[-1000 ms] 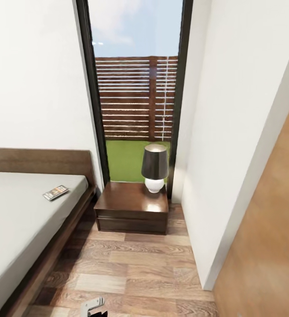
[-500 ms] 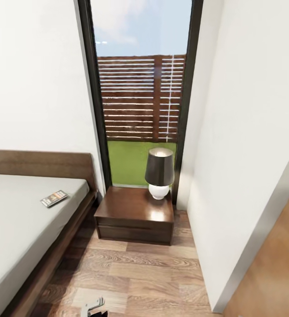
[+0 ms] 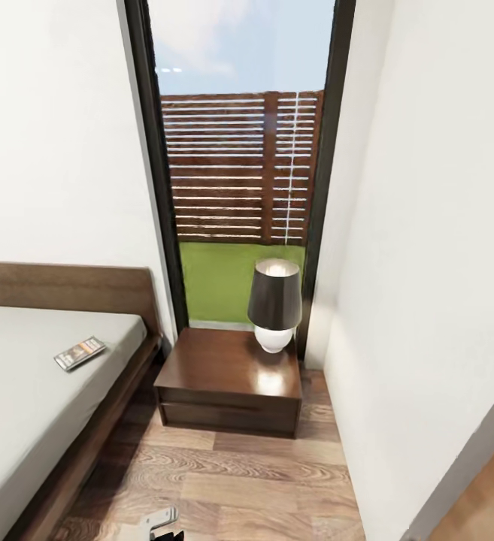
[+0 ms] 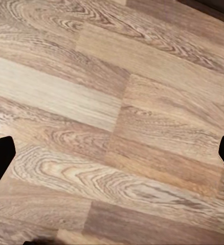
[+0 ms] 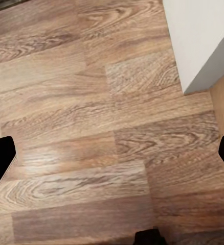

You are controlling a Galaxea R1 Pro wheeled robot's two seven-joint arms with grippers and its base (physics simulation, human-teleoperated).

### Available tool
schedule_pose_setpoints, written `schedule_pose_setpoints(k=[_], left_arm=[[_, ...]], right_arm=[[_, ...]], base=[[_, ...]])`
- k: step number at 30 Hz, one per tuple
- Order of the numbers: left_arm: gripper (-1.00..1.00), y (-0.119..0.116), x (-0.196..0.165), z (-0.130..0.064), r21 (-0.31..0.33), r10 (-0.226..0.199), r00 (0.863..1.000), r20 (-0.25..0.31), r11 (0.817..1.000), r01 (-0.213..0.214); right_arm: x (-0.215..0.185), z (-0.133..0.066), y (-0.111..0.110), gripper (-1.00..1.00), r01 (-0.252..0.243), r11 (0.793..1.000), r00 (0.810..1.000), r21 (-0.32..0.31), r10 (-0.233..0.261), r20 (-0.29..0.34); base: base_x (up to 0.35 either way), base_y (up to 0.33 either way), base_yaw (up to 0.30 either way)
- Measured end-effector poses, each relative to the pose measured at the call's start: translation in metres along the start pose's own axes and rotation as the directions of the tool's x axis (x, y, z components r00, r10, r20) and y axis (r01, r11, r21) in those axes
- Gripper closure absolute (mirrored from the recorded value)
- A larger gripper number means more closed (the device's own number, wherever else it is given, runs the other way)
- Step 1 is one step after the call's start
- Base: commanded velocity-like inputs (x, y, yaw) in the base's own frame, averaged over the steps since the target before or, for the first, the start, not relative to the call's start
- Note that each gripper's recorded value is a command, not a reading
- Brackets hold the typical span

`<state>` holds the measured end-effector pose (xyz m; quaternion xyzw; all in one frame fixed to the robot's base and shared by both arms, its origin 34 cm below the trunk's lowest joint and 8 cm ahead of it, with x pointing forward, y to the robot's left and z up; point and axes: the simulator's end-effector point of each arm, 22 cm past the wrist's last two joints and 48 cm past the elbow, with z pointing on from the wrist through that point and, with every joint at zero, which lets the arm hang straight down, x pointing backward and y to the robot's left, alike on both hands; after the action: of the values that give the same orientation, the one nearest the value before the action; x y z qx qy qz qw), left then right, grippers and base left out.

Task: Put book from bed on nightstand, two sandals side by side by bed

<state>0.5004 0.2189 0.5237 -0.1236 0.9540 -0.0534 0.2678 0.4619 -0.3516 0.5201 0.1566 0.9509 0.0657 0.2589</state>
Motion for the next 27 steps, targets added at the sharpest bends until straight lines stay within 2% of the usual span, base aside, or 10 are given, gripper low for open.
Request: schedule_pose_setpoints(k=[10, 27], left_arm=[[-1.00, 0.0000, 0.0000, 0.0000, 0.000, 0.000, 1.000, 0.000, 1.000, 0.000], [-1.00, 0.0001, 0.0000, 0.0001, 0.000, -0.001, 1.000, 0.000, 1.000, 0.001]], right_arm=[[0.0001, 0.0000, -0.0001, -1.00, 0.000, 1.000, 1.000, 0.000, 0.000, 0.000], [0.0002, 0.0001, 0.0001, -1.00, 0.000, 1.000, 1.000, 0.000, 0.000, -0.001]], base=[[0.298, 0.095, 0.000], [0.207, 0.205, 0.000]])
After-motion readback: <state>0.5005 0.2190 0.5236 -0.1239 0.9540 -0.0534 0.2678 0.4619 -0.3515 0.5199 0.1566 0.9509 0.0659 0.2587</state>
